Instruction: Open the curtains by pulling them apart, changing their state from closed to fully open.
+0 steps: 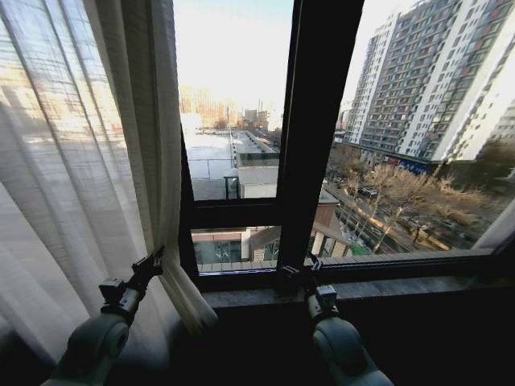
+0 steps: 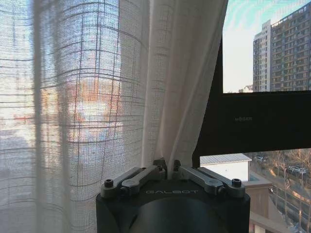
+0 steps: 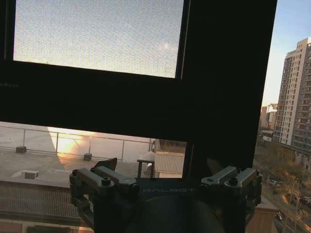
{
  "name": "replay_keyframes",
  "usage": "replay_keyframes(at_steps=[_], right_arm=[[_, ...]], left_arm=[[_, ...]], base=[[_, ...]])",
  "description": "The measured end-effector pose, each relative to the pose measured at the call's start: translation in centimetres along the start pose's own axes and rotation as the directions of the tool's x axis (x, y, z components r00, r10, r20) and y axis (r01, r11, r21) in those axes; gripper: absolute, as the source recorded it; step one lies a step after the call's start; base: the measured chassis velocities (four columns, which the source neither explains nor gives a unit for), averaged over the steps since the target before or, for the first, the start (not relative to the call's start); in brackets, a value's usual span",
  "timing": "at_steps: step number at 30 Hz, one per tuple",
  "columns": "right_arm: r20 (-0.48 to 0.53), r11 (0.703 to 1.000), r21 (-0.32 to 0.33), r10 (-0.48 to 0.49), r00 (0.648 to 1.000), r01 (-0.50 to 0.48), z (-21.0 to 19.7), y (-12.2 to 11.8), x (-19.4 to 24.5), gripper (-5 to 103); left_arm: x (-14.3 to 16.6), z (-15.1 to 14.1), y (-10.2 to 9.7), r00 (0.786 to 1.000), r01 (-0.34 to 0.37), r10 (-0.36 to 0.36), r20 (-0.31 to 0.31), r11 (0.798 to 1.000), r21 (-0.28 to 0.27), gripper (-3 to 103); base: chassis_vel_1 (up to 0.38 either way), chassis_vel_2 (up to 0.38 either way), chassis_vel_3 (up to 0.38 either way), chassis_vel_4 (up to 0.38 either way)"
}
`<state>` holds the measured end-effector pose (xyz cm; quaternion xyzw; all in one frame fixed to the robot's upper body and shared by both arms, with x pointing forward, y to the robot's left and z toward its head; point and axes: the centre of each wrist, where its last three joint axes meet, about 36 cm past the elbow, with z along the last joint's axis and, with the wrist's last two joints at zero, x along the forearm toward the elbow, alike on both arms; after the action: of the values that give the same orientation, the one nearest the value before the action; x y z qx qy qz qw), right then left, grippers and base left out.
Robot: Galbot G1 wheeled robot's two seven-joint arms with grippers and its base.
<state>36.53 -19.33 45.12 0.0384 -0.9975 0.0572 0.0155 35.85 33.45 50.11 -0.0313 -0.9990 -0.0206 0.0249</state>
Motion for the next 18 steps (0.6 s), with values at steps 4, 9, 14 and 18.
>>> replay_keyframes(at_steps=[4, 9, 14, 18], right_arm=[[0.002, 1.0, -0.001, -0.004, 1.0, 0.004, -0.1, 0.1, 0.0, 100], [0.001, 1.0, -0.002, -0.012, 1.0, 0.012, -0.1, 0.3, 0.1, 100], [0.0, 1.0, -0.007, -0.026, 1.0, 0.026, 0.0, 0.8, 0.2, 100], [0.004, 0.999, -0.009, -0.034, 0.999, 0.034, -0.2, 1.0, 0.3, 100]], left_arm=[[0.3, -0.1, -0.1, 1.0, 0.001, -0.001, 0.004, 1.0, 0.0, 0], [0.9, -0.2, -0.3, 1.0, 0.004, -0.004, 0.007, 1.0, 0.003, 0], [1.7, -0.4, -0.4, 1.0, 0.01, -0.01, 0.01, 1.0, 0.004, 0], [2.4, -0.6, -0.4, 1.0, 0.016, -0.016, 0.015, 1.0, 0.004, 0]], base=[[0.371, 0.375, -0.345, -0.354], [0.375, 0.352, -0.369, -0.357], [0.361, 0.357, -0.356, -0.361], [0.343, 0.337, -0.348, -0.346]])
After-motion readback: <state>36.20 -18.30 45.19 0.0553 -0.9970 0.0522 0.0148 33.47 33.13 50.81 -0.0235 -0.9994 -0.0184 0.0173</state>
